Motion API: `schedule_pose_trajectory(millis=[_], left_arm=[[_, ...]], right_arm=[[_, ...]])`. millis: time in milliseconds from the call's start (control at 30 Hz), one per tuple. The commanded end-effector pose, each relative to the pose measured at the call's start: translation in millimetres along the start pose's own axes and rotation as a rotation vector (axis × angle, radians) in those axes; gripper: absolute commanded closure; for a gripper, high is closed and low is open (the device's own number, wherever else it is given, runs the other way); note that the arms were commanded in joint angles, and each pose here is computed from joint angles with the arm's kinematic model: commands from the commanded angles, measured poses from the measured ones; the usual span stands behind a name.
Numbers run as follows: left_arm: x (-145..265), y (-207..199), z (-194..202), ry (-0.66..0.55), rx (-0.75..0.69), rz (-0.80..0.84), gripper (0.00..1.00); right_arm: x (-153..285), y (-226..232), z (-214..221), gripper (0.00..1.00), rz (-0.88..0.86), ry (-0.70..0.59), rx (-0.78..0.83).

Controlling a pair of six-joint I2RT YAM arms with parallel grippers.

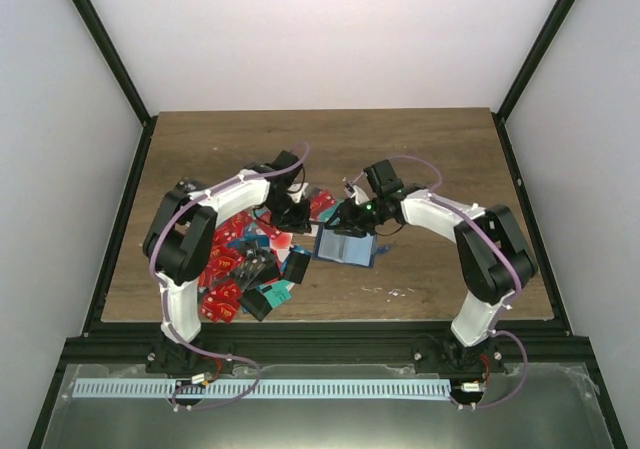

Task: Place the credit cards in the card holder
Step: Insert the credit card into the card holder, then pick up the credit card from the center of the board.

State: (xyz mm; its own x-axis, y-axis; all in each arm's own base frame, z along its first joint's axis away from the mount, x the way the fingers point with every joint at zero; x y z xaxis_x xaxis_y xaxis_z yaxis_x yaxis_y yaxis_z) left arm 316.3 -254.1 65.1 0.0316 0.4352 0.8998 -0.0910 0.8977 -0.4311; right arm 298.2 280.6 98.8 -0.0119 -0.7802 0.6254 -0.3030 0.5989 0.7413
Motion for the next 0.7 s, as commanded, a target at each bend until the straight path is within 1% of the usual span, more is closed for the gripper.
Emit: schedule_pose_trajectory(millis=[0, 100, 133, 267, 400, 533, 667], left_arm=[[-18.0, -3.6, 5.9, 0.029, -0.023, -0.004, 0.79], [-9.0, -6.7, 6.5, -0.004, -0.023, -0.011, 0.79], [-4.3, -5.9, 7.0, -0.019, -0.021, -0.019, 0.77], [14.3, 6.9, 12.6, -0.076, -0.012, -0.083, 0.72], [25.1, 26.6, 23.7, -0.109, -0.01, -0.144, 0.68], [23.7, 40.7, 38.8, -0.087, -0.03, -0.163, 0.6], [15.6, 46.8, 49.2, -0.052, -0.072, -0.153, 0.55]], right_arm=[[25.4, -10.0, 10.6, 0.63, 0.085, -0.04, -0.003], [34.3, -16.0, 22.4, 0.63, 0.119, -0.048, -0.004], [35.2, -16.1, 26.8, 0.63, 0.118, -0.046, -0.005], [32.2, -12.5, 43.6, 0.62, 0.063, -0.041, -0.023], [18.1, 4.9, 56.1, 0.62, 0.01, -0.028, -0.005], [1.3, 25.7, 65.7, 0.57, -0.036, -0.027, -0.005], [-15.4, 43.3, 72.3, 0.56, -0.066, -0.044, -0.017]])
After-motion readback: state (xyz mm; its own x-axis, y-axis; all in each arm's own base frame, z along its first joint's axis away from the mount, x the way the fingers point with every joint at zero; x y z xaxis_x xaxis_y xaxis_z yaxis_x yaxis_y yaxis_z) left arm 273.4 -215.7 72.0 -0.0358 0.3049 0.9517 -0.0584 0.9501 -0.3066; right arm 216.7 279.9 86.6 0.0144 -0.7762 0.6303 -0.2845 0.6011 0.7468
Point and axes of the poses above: each gripper's point midway between its finger pads, its own x axis back along the fingers, its own y axis along the line the jaws close on, z = x × y, the point moved 1 cm from there along x, back along the fingers, and after that the axes turned 13 degrees about x, right-handed, at the moved point
